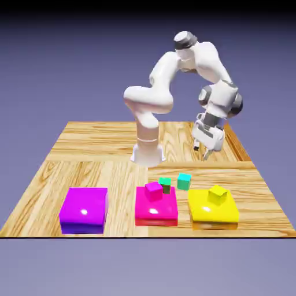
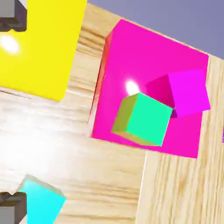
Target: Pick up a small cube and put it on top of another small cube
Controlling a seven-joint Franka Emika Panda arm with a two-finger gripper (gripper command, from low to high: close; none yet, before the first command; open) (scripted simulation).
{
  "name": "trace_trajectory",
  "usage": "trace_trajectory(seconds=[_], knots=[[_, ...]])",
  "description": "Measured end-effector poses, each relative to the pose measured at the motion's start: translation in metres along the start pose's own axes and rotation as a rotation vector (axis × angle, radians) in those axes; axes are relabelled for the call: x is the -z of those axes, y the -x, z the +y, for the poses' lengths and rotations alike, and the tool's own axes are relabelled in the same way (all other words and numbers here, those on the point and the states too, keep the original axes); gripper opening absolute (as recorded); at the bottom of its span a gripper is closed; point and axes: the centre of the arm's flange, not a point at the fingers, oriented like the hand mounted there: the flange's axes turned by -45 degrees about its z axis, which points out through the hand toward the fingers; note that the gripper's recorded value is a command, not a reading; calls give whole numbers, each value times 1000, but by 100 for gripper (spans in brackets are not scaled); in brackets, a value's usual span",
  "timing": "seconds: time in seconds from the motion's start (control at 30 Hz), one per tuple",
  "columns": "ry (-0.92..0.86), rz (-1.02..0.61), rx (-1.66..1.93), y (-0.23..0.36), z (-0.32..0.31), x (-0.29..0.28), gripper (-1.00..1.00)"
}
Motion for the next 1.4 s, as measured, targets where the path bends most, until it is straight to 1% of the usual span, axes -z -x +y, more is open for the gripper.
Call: trace_trajectory(seconds=[0.27,0.33,0.5,0.53,0.6,0.8,1.1,1.27,1.4], knots=[[243,158,-322,35,40,-92,0],[257,170,-341,37,43,-97,0],[257,171,-341,39,56,-156,0],[257,171,-342,38,58,-163,-100],[256,172,-342,38,58,-163,-100],[259,171,-340,39,40,-96,-100],[311,169,-315,84,-44,-50,-100],[310,167,-323,88,-99,-18,-100],[295,168,-343,79,-146,11,-100]])
